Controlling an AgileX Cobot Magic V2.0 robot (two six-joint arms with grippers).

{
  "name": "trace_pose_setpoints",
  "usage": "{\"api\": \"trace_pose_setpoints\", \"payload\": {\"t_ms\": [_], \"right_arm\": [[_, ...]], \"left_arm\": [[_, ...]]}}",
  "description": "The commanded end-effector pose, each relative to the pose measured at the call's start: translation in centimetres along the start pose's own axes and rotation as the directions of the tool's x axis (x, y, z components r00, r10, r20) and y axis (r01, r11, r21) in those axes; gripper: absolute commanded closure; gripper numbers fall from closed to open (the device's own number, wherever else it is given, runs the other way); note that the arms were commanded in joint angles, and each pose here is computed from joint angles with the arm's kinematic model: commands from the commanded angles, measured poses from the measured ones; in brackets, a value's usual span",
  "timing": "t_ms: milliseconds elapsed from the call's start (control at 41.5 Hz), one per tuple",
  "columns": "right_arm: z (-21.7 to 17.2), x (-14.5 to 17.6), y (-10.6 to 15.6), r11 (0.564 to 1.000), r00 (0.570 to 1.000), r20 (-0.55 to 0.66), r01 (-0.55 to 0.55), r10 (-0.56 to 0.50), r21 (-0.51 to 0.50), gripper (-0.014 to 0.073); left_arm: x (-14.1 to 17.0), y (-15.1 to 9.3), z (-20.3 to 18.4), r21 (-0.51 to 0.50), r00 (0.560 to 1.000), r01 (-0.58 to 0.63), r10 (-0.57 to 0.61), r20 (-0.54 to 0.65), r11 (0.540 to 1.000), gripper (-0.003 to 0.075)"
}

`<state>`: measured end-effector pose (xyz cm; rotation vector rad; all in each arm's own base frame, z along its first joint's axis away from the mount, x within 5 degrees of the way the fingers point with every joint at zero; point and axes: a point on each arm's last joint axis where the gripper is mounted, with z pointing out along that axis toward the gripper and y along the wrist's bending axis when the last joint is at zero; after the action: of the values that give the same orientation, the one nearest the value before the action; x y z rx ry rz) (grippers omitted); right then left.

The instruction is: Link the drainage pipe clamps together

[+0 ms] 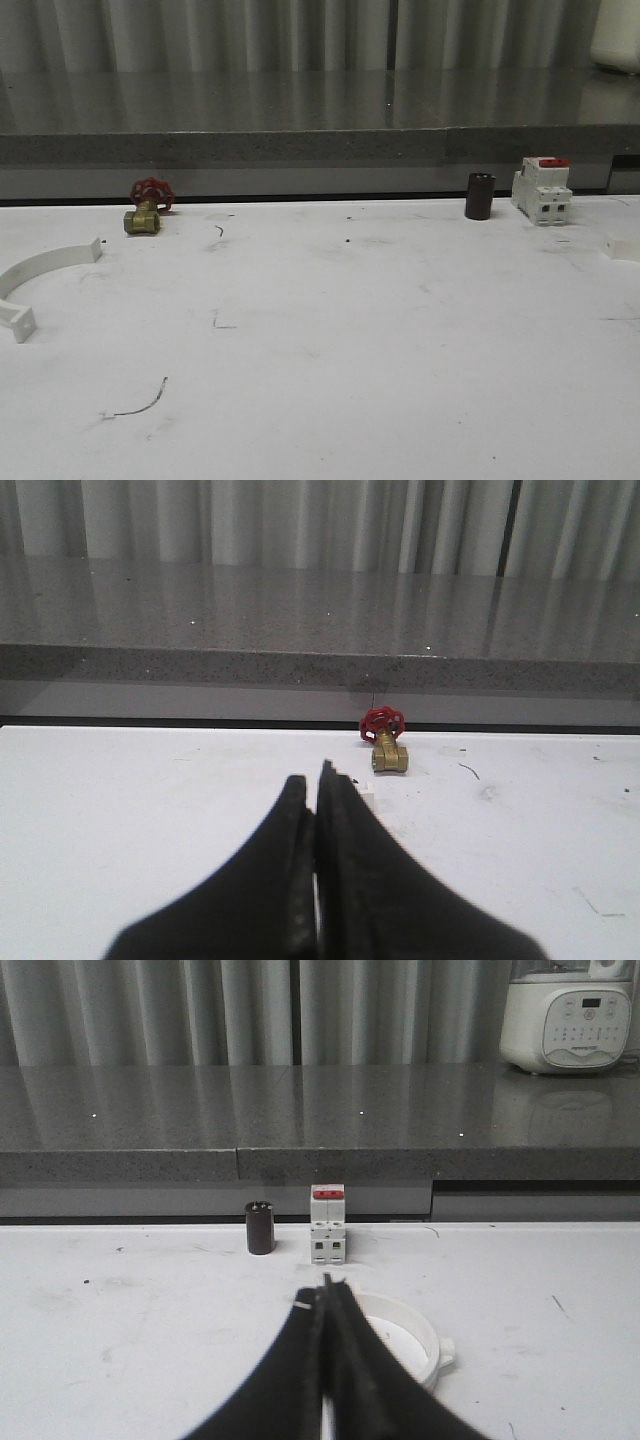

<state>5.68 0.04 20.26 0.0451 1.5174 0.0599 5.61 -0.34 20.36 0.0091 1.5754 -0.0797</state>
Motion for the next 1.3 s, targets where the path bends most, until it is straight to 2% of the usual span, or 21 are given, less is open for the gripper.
{"api": "trace_pose_setpoints", "payload": {"t_ms": [0,530,650,722,843,1060,1276], "right_arm": [[-0.2,-1.0,0.0,1.000,0.995,0.102,0.012,-0.011,-0.001,0.0663],[-0.2,-1.0,0.0,1.000,0.994,0.106,0.012,-0.011,-0.001,0.0663],[-0.2,-1.1,0.0,1.000,0.994,0.108,0.012,-0.011,-0.001,0.0663],[-0.3,-1.6,0.1,1.000,0.993,0.114,-0.025,0.025,-0.003,0.0663],[-0.7,-3.9,0.2,0.998,0.988,0.140,-0.063,0.064,-0.013,0.0663],[-2.1,-10.1,0.8,0.998,0.985,0.164,-0.057,0.061,-0.029,0.0663],[-0.8,-15.9,1.3,0.998,0.998,0.032,-0.054,0.055,-0.024,0.0663]], "left_arm": [[-0.1,0.1,0.0,-0.004,0.998,0.006,-0.005,0.069,1.000,0.0741],[-0.1,0.1,0.0,-0.004,0.997,0.006,-0.005,0.071,1.000,0.0741],[-0.6,0.1,-0.1,-0.005,0.992,0.006,-0.005,0.124,1.000,0.0741],[-1.1,0.1,-0.1,-0.005,0.985,0.006,-0.005,0.170,1.000,0.0741],[-3.3,0.0,-0.6,-0.004,0.958,0.004,-0.003,0.286,1.000,0.0741],[-9.3,-0.4,-2.2,0.007,0.942,0.000,-0.002,0.335,1.000,0.0741],[-15.7,-0.8,-2.0,0.013,0.982,-0.005,0.003,0.188,1.000,0.0741]]}}
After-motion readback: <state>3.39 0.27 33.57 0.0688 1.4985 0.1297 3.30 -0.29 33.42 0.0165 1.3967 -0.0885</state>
